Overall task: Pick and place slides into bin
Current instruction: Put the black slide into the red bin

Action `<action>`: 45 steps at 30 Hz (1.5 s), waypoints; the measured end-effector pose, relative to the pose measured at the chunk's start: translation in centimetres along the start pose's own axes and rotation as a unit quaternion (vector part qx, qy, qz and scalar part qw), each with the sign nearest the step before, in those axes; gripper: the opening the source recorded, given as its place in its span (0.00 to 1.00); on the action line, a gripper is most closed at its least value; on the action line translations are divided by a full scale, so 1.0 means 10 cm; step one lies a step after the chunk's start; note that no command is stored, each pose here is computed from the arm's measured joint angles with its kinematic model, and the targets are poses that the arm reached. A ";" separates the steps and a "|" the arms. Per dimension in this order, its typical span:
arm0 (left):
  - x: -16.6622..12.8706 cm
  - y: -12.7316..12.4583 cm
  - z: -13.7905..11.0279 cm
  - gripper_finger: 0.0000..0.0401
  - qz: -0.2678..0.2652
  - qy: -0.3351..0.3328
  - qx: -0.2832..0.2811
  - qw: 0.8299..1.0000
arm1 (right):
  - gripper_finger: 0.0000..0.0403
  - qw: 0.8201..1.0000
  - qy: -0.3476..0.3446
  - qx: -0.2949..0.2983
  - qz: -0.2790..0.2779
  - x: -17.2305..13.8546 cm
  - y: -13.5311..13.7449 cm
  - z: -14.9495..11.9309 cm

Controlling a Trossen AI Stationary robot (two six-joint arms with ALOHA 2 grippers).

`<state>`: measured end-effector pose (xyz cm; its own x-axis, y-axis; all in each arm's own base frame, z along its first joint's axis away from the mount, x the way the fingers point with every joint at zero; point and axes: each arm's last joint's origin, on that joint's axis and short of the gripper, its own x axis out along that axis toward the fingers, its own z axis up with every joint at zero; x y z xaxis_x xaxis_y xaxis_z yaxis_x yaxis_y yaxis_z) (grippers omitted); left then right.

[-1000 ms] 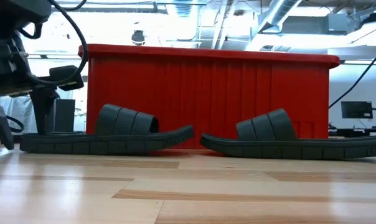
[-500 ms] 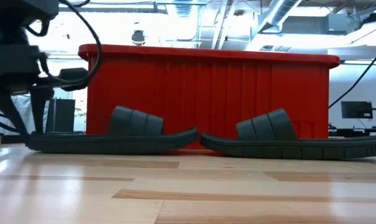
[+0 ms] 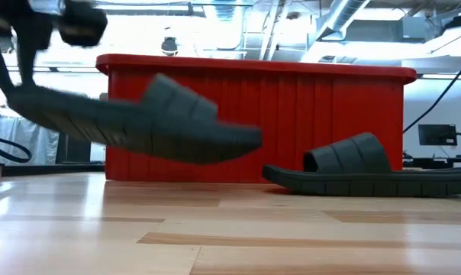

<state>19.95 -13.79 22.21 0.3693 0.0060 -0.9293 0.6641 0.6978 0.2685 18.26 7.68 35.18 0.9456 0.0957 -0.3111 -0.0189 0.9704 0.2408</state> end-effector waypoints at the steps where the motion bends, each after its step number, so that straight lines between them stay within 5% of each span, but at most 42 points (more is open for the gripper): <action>1: -0.05 -0.03 0.05 0.03 -0.002 -0.006 -0.001 1.000 | 0.45 1.000 -0.002 0.000 0.002 0.00 0.00 0.00; 11: -0.31 -0.30 0.63 0.03 0.023 -0.019 0.013 0.999 | 0.45 0.996 -0.052 0.021 0.064 -0.07 0.17 0.08; 18: -0.48 -0.22 1.00 0.03 0.111 -0.014 -0.013 0.994 | 0.45 0.981 -0.136 0.024 0.135 -0.26 0.46 0.17; 23: -0.53 0.00 1.22 0.03 0.221 -0.018 -0.103 0.970 | 0.43 0.977 -0.156 0.009 0.144 -0.40 0.61 0.14; 27: -0.49 0.13 1.40 0.02 0.287 -0.028 -0.151 0.946 | 0.38 0.975 -0.182 0.033 0.123 -0.50 0.65 0.16; 34: -0.24 0.28 1.67 0.02 0.309 -0.008 -0.164 0.937 | 0.25 0.974 -0.219 0.057 0.034 -0.72 0.51 0.33; 39: -0.09 0.33 1.78 0.02 0.311 0.012 -0.162 0.936 | 0.21 0.987 -0.152 0.046 -0.010 -0.82 0.40 0.40; 45: -0.17 0.36 1.82 0.02 0.325 0.009 -0.165 0.931 | 0.27 0.993 -0.060 0.076 -0.065 -0.79 0.28 0.41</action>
<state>33.50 -24.31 29.32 0.6114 0.5138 -0.6018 0.0666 0.7245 0.6861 12.06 8.72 42.08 0.9688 -0.0636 -0.2394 0.1462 0.9270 0.3453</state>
